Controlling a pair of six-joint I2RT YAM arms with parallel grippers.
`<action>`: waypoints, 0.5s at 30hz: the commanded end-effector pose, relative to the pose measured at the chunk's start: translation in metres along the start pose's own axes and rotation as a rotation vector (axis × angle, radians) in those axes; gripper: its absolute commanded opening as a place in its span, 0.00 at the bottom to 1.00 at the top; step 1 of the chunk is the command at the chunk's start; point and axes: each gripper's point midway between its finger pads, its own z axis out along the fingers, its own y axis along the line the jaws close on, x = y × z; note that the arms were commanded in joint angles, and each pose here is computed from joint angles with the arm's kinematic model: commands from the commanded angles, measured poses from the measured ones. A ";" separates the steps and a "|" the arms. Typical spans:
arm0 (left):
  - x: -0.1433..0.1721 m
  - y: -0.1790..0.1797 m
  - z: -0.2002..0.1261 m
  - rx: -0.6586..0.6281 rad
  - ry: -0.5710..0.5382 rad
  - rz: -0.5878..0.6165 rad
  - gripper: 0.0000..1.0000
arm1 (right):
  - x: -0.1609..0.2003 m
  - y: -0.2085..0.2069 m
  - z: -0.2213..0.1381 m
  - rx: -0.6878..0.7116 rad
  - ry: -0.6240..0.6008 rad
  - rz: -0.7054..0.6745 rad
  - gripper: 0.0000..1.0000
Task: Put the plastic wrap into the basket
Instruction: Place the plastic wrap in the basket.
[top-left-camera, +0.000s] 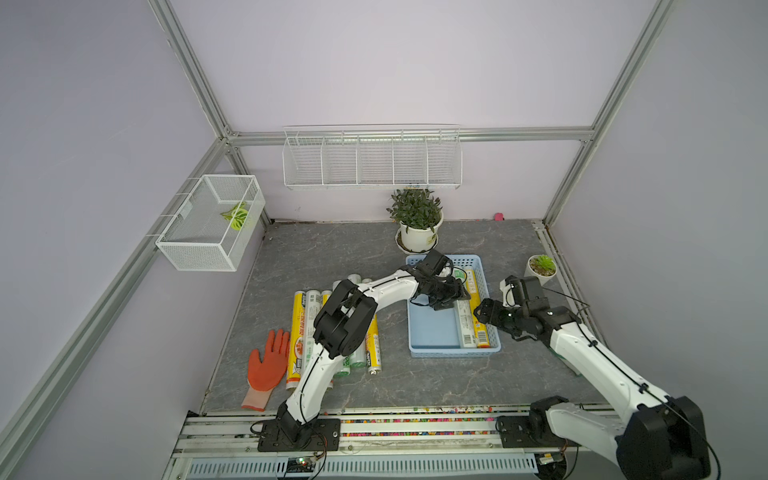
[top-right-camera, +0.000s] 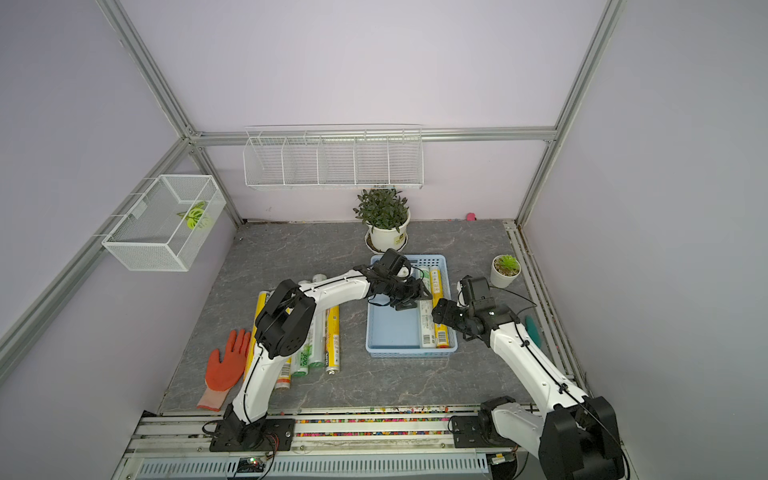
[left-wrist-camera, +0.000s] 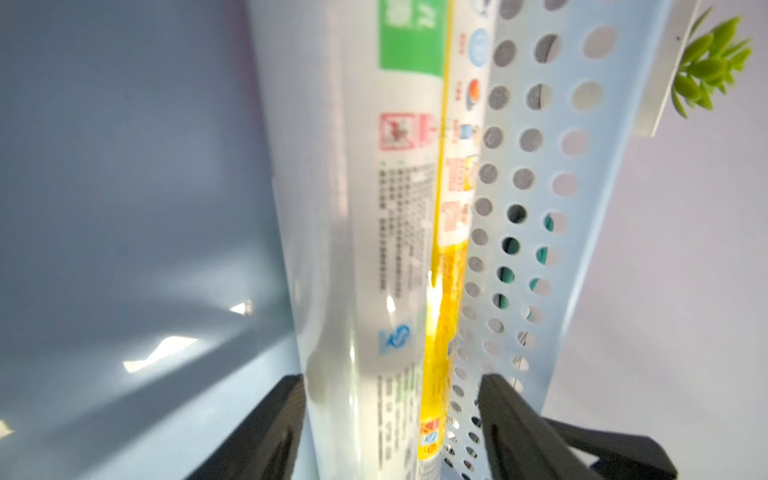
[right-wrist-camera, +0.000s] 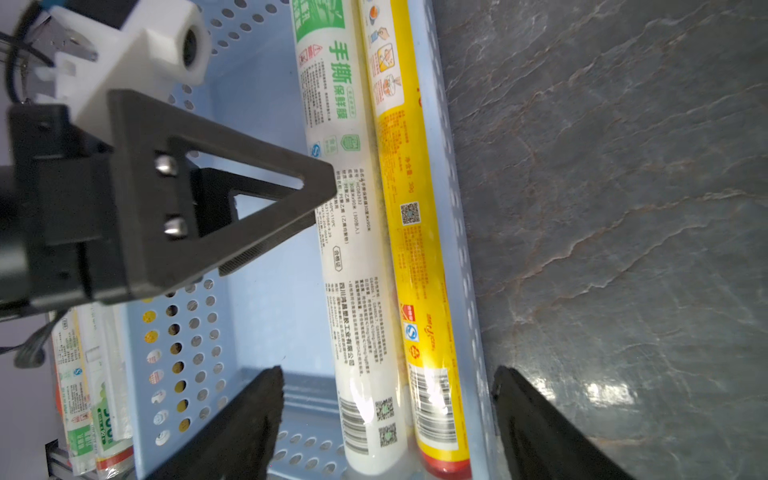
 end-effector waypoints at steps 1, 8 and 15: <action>-0.001 -0.025 -0.026 0.023 -0.049 0.073 0.75 | -0.008 0.004 -0.014 -0.007 -0.038 0.006 0.85; -0.013 -0.039 -0.085 -0.046 -0.244 0.205 0.79 | -0.021 0.039 -0.040 -0.178 -0.112 -0.018 0.85; -0.023 -0.018 -0.173 -0.194 -0.533 0.247 0.82 | -0.030 0.086 -0.049 -0.341 -0.124 -0.051 0.85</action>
